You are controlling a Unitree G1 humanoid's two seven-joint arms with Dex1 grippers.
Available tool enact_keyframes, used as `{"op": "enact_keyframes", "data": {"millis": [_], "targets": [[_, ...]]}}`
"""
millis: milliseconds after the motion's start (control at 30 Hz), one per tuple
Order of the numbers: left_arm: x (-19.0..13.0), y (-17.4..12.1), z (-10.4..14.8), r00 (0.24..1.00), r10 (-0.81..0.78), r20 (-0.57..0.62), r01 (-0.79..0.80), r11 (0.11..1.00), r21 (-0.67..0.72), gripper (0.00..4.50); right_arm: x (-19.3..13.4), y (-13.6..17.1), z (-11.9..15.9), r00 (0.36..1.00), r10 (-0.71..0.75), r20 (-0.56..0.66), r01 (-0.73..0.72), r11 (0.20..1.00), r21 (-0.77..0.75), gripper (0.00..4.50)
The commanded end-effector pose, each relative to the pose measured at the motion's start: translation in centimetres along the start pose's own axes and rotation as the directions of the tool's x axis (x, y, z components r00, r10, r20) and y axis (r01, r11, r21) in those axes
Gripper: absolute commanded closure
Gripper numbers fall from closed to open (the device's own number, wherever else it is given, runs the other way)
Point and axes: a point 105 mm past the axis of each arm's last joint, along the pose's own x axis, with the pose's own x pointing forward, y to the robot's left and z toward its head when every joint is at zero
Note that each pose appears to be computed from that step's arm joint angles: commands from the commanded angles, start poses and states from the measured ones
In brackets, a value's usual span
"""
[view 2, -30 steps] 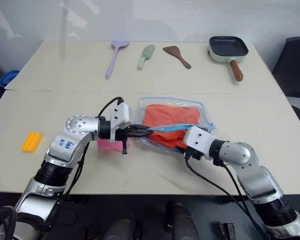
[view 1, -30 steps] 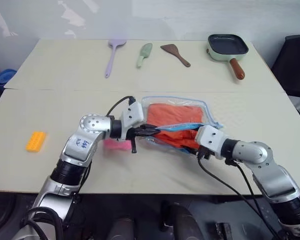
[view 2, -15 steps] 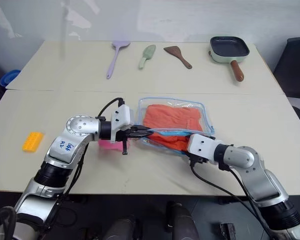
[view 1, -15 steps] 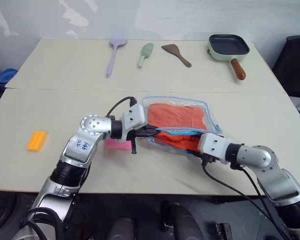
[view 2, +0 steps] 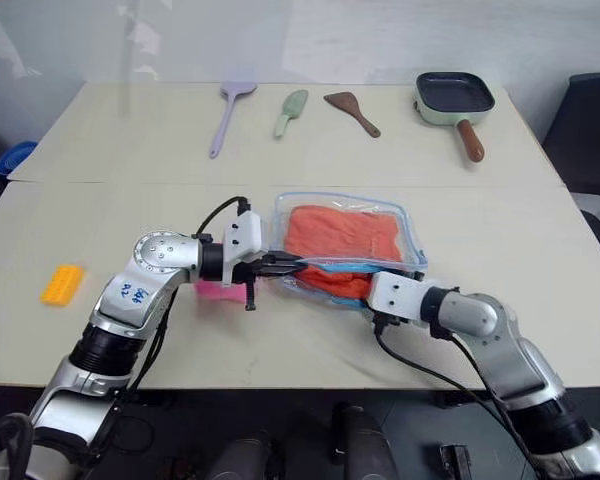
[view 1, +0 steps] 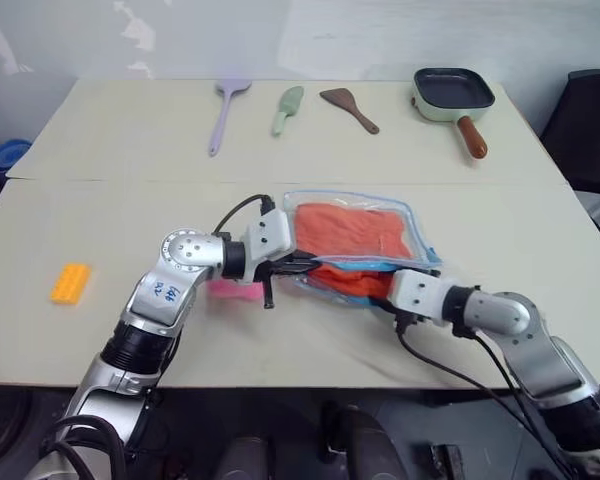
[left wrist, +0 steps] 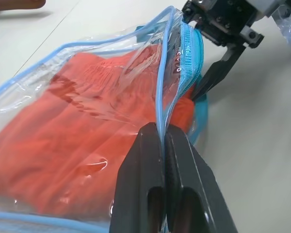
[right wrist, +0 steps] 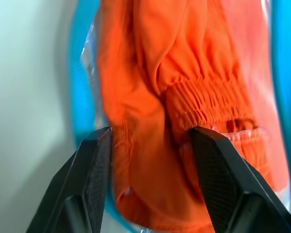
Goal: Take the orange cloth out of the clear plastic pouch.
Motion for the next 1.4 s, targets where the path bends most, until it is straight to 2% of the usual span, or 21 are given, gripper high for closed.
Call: {"op": "enact_keyframes", "data": {"millis": [33, 267, 367, 500, 833, 1100, 1400], "targets": [[0.3, -0.5, 1.1, 0.999, -0.021, 0.025, 0.02, 0.999, 0.047, 4.5, 1.2, -0.6, 1.2, 0.999, -0.026, 0.046, 0.027, 0.999, -0.037, 1.92], [0.4, -0.8, 0.9, 1.0, -0.021, 0.02, 0.02, 0.999, 0.044, 4.5, 2.3, -0.5, 1.9, 0.997, -0.008, 0.071, 0.013, 0.998, -0.068, 1.92], [0.3, -0.8, 0.8, 1.0, -0.015, 0.02, 0.014, 0.999, 0.042, 4.5, 2.0, 0.0, 1.7, 0.998, 0.011, 0.067, -0.007, 0.998, -0.06, 1.37], [0.2, -0.6, 0.7, 1.0, -0.005, 0.017, 0.004, 0.999, 0.039, 4.5, 1.7, 0.3, 1.8, 0.998, 0.014, 0.061, -0.01, 0.997, -0.076, 0.07], [0.2, 0.2, 0.8, 1.0, 0.006, 0.016, -0.007, 0.999, 0.054, 4.5, 1.7, 1.3, 3.4, 0.996, 0.057, 0.076, -0.045, 0.989, -0.141, 0.03], [-0.2, 0.8, 0.4, 1.0, 0.017, -0.001, -0.017, 0.998, 0.066, 4.5, -1.2, 1.6, 3.2, 0.994, 0.101, 0.045, -0.094, 0.985, -0.143, 0.03], [-0.1, 1.1, 0.4, 1.0, 0.019, 0.004, -0.02, 0.997, 0.072, 4.5, 0.0, 0.6, 4.5, 0.995, -0.008, 0.099, 0.026, 0.984, -0.176, 0.03]]}}
